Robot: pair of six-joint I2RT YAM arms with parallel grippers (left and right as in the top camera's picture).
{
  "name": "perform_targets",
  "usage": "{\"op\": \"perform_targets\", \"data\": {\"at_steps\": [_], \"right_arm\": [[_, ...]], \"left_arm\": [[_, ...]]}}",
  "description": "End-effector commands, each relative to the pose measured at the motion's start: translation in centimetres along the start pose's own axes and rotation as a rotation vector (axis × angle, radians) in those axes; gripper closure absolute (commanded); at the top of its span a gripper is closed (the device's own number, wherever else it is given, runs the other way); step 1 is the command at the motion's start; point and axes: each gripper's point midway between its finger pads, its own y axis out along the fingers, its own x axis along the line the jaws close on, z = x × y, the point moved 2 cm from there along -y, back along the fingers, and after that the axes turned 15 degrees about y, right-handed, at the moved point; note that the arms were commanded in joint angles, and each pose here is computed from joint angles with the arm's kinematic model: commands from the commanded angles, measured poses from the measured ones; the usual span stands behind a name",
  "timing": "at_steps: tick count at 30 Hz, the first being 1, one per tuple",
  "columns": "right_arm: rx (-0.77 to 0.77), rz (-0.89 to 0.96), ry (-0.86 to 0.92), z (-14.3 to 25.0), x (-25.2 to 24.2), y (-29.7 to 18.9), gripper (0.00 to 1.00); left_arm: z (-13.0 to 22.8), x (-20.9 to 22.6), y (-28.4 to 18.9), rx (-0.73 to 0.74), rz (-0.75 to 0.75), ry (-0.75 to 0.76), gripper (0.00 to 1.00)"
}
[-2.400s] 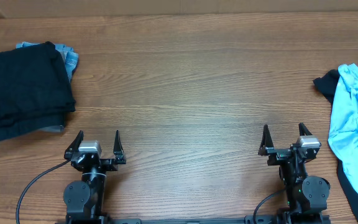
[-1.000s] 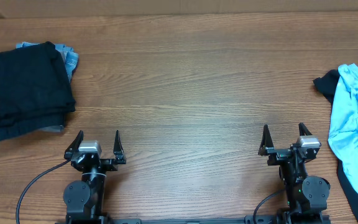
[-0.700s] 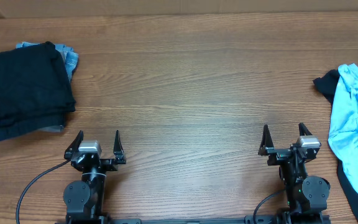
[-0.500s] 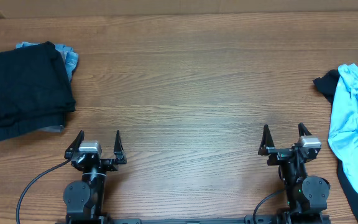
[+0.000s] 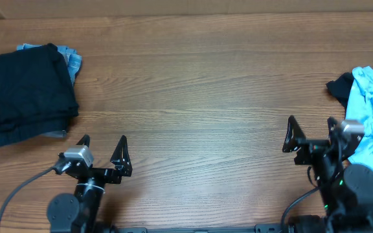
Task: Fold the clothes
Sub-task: 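Reach the right gripper to the crumpled light-blue T-shirt and grasp it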
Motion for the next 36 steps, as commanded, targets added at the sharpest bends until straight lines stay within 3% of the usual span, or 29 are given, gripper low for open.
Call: {"op": "perform_targets", "data": {"at_steps": [1, 9, 12, 18, 22, 27, 36], "right_arm": [[0.052, 0.030, 0.011, -3.7, 1.6, 1.6, 0.00], [0.477, 0.246, -0.027, -3.9, 0.6, 9.3, 0.00], [0.418, 0.400, -0.023, -5.6, -3.6, 13.5, 0.00], [0.280, 0.599, 0.144, -8.9, -17.5, 16.6, 0.00], [0.296, 0.715, 0.250, -6.5, -27.1, 17.7, 0.10], [0.386, 0.783, 0.323, -1.5, -32.8, 18.8, 0.14], [0.434, 0.728, 0.357, 2.5, -34.8, 21.6, 0.15]], "left_arm": [[-4.0, -0.5, -0.5, 0.047, 0.016, 0.065, 0.00], [-4.5, 0.0, 1.7, 0.445, 0.019, 0.039, 0.00], [-3.8, 0.3, 3.4, 0.547, 0.022, 0.019, 0.00], [-3.0, 0.5, 4.3, 0.588, 0.022, 0.012, 0.00], [-3.0, 0.5, 4.3, 0.586, 0.022, 0.013, 0.00], [-3.1, 0.5, 4.4, 0.580, 0.021, 0.014, 0.00], [-3.1, 0.5, 4.4, 0.580, 0.021, 0.013, 0.00]]}}
